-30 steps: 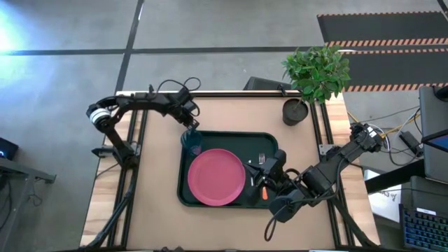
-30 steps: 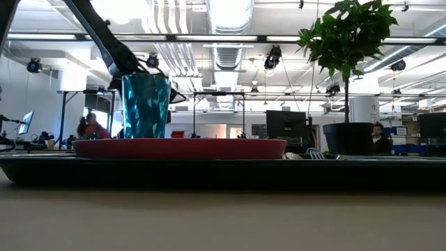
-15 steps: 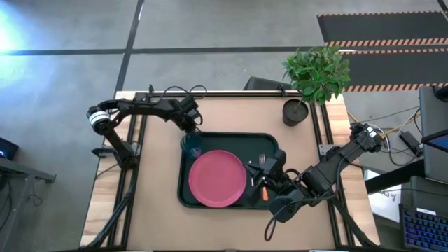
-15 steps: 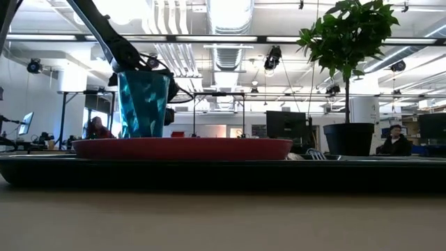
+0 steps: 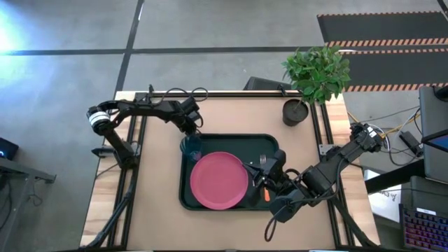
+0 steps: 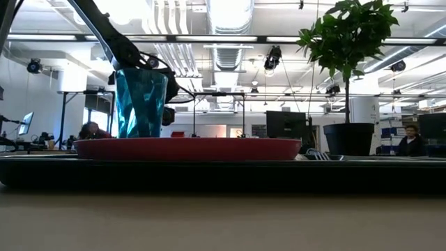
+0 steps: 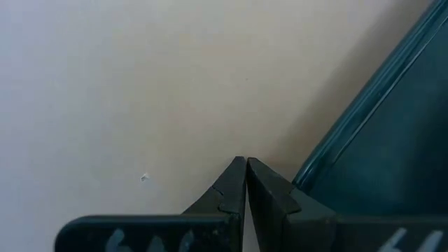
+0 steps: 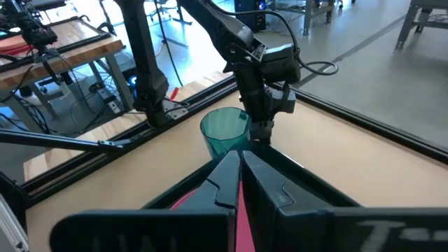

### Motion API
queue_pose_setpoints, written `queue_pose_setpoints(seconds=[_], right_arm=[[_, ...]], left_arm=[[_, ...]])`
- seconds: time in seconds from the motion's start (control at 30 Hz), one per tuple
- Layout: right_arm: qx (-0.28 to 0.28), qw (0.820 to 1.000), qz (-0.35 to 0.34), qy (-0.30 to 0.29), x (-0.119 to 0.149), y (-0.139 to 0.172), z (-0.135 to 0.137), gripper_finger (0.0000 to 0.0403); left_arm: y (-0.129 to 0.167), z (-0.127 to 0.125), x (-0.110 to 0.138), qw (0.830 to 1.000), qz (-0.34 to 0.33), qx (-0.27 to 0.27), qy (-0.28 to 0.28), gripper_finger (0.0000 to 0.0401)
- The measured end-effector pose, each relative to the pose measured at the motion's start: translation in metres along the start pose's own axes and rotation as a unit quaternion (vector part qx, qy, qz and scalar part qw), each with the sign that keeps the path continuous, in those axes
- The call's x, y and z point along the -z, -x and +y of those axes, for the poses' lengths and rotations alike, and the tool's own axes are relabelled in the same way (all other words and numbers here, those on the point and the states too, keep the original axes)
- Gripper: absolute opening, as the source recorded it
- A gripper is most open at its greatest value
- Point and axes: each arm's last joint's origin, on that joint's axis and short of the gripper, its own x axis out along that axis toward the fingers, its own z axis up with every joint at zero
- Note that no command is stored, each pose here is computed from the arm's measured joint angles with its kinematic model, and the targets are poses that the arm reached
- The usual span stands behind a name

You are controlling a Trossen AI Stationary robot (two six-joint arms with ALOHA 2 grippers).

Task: Pick and place plate/cup/fork/spoon on tray
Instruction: Move the black serving tray to the center of the table, then adjust the blue glass on the black serving tray

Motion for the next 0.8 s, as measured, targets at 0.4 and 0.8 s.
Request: queue_pose_setpoints(seconds=[0.4, 0.8], right_arm=[[-0.007, 1.0, 0.009, 0.001, 0.001, 0.0, 0.0, 0.0008], [-0.017, 0.999, 0.007, 0.047, -0.004, 0.011, -0.004, 0.0008]], left_arm=[[0.012, -0.004, -0.001, 1.0, -0.022, -0.007, -0.02, 0.0], [0.111, -0.016, 0.026, 0.988, -0.148, -0.003, -0.041, 0.0]])
